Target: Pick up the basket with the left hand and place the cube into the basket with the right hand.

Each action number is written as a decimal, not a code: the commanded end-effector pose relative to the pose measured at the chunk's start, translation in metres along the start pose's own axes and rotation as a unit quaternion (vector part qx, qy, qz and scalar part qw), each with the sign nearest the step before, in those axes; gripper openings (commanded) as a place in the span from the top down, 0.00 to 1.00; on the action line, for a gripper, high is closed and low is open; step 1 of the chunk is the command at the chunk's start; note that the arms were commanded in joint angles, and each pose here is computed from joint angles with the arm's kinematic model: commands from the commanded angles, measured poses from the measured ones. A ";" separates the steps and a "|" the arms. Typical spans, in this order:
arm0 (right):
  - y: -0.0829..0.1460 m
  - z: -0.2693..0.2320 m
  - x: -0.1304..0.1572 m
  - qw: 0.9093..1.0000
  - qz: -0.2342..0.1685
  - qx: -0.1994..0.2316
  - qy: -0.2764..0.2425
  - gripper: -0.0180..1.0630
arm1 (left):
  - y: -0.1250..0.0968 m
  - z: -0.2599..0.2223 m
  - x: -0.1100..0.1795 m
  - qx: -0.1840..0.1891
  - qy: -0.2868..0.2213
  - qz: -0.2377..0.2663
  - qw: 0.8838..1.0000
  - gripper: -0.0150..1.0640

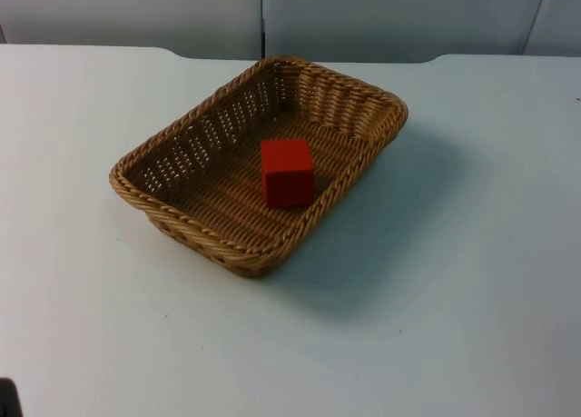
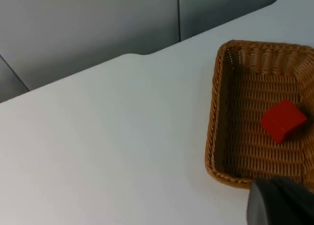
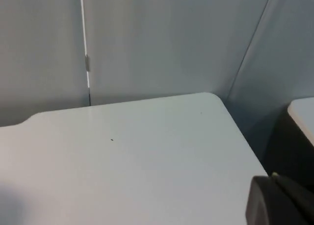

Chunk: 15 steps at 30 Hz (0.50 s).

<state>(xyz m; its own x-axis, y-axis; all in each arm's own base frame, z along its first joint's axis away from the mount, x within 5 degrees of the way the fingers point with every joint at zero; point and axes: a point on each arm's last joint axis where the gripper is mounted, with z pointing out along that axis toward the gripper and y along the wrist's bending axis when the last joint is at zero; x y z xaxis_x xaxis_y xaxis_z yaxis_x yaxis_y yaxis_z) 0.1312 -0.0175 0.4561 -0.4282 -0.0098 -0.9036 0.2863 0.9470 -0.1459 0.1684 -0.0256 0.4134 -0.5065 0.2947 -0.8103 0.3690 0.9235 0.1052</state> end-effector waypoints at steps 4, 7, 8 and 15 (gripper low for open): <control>-0.004 -0.009 0.043 0.999 0.014 -0.033 -0.034 0.99 | -0.013 -0.021 0.038 -0.032 -0.042 0.006 0.999 0.99; -0.004 -0.008 0.059 0.999 0.008 -0.037 -0.033 0.99 | -0.019 -0.030 0.053 -0.034 -0.052 0.008 0.998 0.99; -0.004 -0.007 0.067 0.999 0.005 -0.039 -0.032 0.99 | -0.022 -0.033 0.059 -0.035 -0.055 0.009 0.998 0.99; 0.001 0.006 0.111 0.999 -0.019 -0.044 -0.006 0.99 | -0.038 -0.045 0.102 -0.030 -0.050 0.013 0.998 0.99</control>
<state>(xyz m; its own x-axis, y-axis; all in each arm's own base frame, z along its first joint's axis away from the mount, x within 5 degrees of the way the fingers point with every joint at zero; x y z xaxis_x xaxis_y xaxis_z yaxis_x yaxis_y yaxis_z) 0.0903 -0.0199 0.3612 -0.4305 -0.0452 -0.9015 0.2012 0.9688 -0.1446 0.0758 -0.0198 0.3604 -0.4114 0.3000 -0.8607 0.3321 0.9287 0.1649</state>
